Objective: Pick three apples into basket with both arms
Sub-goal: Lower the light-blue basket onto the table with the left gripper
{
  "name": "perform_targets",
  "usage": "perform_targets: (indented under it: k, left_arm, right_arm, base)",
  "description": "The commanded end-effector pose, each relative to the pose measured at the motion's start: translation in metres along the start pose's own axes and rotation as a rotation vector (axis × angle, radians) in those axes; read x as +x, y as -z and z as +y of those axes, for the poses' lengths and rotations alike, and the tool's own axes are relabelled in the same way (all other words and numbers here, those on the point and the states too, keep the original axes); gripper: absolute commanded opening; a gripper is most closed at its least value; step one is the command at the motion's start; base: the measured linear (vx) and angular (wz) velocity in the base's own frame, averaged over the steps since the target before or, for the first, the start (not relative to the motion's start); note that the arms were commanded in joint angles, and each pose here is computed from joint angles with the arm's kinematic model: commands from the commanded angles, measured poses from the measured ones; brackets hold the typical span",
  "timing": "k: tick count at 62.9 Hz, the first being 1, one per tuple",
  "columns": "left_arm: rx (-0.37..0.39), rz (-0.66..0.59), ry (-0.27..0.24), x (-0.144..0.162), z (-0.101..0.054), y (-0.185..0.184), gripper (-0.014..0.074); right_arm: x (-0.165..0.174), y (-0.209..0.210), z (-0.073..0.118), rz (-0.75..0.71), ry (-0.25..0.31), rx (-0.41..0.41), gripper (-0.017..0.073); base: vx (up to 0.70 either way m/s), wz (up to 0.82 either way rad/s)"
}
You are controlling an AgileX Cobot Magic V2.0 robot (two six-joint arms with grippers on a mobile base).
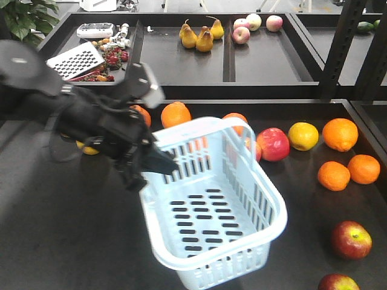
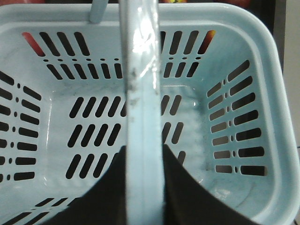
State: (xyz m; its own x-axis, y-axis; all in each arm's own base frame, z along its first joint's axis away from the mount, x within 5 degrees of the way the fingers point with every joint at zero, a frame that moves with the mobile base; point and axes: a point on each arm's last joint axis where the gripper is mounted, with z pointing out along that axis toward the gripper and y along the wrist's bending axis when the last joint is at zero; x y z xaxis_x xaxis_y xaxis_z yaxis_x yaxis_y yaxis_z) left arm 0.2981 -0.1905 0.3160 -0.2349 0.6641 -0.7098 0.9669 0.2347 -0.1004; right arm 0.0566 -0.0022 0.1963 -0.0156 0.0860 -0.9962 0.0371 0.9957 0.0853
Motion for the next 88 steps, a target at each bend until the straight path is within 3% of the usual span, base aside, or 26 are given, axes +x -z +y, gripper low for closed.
perform_targets:
  k: [1, 29, 38, 55, 60, 72, 77, 88]
  left_arm:
    - [0.007, -0.092, -0.086, -0.026, -0.001, -0.001, 0.0000]
    - [0.036, -0.033, -0.096, -0.027, 0.034, -0.045, 0.0052]
    - [0.030, 0.013, -0.104, -0.019, 0.040, -0.053, 0.0145]
    - [-0.027, -0.011, -0.093, -0.022, 0.045, -0.053, 0.0432]
    - [-0.024, -0.016, -0.062, -0.024, 0.042, -0.049, 0.0463]
    - [-0.022, -0.039, 0.039, -0.036, 0.025, -0.021, 0.0414]
    - [-0.027, -0.061, 0.066, -0.044, 0.013, -0.004, 0.0344]
    - [-0.032, -0.049, 0.082, -0.051, -0.015, 0.034, 0.0087]
  right_arm:
    - [-0.003, 0.001, 0.000, -0.077, 0.015, -0.002, -0.0004]
    - [-0.003, 0.001, 0.000, -0.078, 0.015, -0.002, -0.0004]
    - [-0.003, 0.001, 0.000, -0.078, 0.015, -0.002, -0.0004]
    - [-0.003, 0.001, 0.000, -0.078, 0.015, -0.002, -0.0004]
    - [-0.003, 0.001, 0.000, -0.078, 0.015, -0.002, -0.0004]
    - [-0.003, 0.001, 0.000, -0.078, 0.015, -0.002, -0.0004]
    - [-0.003, 0.001, 0.000, -0.078, 0.015, -0.002, -0.0004]
    - [-0.003, 0.001, 0.000, -0.078, 0.015, -0.002, -0.0004]
  base:
    - [0.00, 0.00]
    - [0.00, 0.00]
    - [0.00, 0.00]
    - [0.00, 0.00]
    - [0.00, 0.00]
    - [0.00, 0.00]
    - [0.00, 0.00]
    - [0.00, 0.00]
